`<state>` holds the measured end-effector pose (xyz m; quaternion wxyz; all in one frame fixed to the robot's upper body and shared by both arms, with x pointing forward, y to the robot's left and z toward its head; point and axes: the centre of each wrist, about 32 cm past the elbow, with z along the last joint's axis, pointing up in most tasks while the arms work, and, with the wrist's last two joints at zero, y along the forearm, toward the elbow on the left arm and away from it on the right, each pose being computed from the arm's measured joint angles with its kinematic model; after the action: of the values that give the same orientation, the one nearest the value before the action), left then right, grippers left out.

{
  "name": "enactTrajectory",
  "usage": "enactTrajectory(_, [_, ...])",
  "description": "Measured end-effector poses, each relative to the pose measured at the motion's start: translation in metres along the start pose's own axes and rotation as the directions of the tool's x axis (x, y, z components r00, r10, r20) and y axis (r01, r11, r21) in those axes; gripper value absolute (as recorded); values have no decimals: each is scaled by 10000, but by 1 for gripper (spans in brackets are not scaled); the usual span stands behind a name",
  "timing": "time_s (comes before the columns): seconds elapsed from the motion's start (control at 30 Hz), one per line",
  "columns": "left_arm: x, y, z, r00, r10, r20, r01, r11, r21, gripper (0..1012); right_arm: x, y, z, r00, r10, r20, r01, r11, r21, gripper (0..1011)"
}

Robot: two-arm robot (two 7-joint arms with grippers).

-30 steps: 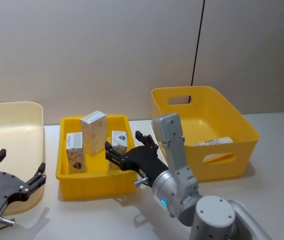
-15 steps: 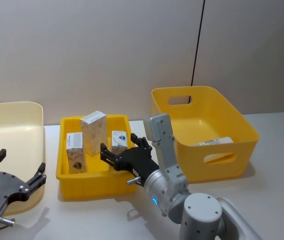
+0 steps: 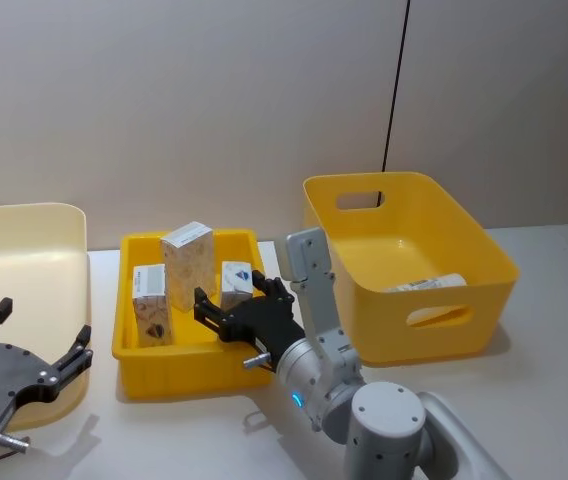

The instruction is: Bimanual collaborative sorting of washing and personal care products

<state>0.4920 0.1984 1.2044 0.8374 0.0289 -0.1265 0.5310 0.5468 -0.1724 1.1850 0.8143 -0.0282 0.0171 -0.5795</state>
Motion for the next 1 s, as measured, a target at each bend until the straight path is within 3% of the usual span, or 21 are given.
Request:
enactTrajectory(0.23, [0,0,0,10000,0,0,0,10000,0,1003,-11,30,-9,10000,-19,-27,19,10000,-24,816])
enactTrajectory(0.53, [0,0,0,10000,0,0,0,10000,0,1003,-18,51,-18,10000,-40,-49,39,10000,-56,506])
enactTrajectory(0.63, [0,0,0,10000,0,0,0,10000,-1,1003,-21,55,-18,10000,-40,-52,40,10000,-57,445])
enactTrajectory(1.0, [0,0,0,10000,0,0,0,10000,0,1003,-5,54,-16,10000,33,-28,-32,9995,312,441])
